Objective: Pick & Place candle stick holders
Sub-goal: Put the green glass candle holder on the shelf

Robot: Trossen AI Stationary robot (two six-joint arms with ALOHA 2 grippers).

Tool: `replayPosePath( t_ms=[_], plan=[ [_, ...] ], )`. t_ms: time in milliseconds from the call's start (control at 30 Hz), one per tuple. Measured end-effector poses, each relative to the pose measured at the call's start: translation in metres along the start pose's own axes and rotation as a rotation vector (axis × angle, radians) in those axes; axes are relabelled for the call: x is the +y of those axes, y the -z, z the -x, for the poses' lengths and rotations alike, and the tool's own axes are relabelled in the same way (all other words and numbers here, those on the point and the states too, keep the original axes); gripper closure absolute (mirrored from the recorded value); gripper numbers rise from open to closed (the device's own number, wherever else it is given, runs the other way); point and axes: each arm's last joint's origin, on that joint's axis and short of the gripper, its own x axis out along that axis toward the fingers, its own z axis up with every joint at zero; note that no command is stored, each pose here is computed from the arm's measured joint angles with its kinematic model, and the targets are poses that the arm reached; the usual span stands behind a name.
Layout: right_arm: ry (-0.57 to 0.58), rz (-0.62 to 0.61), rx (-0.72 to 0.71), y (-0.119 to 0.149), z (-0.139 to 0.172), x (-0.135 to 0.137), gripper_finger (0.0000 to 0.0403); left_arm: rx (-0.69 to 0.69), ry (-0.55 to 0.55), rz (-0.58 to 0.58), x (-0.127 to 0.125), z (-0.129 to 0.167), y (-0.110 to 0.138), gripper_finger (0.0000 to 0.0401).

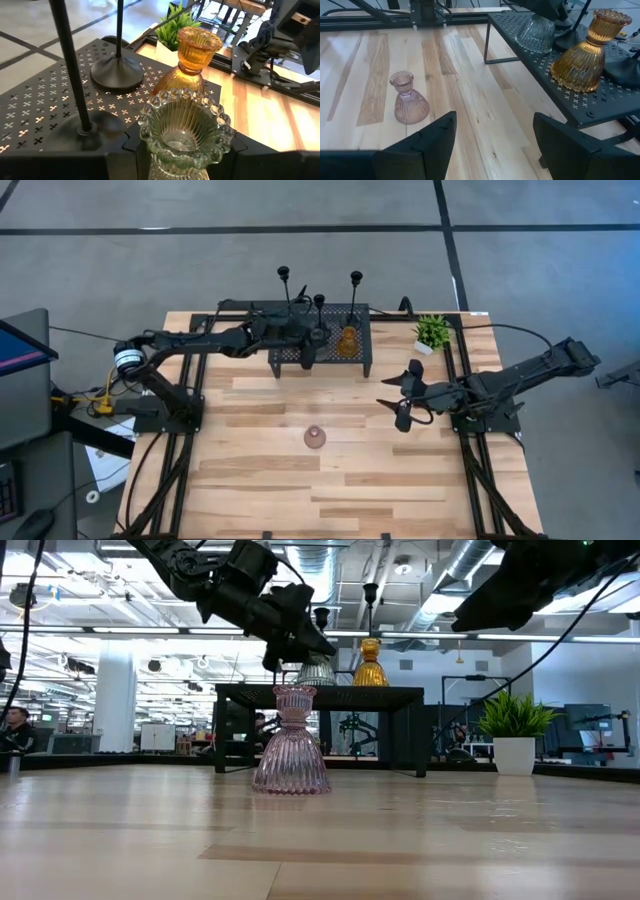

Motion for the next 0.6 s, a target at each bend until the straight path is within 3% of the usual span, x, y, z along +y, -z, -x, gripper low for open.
replayPosePath(
  t_ms=[600],
  plan=[
    [-0.001,-0.001,-0.001,-0.0001,0.0000,0.0001,0.0148,-0.037,0.000,0.003,0.0002,-0.0012,-0.0017,0.0259]
  ],
)
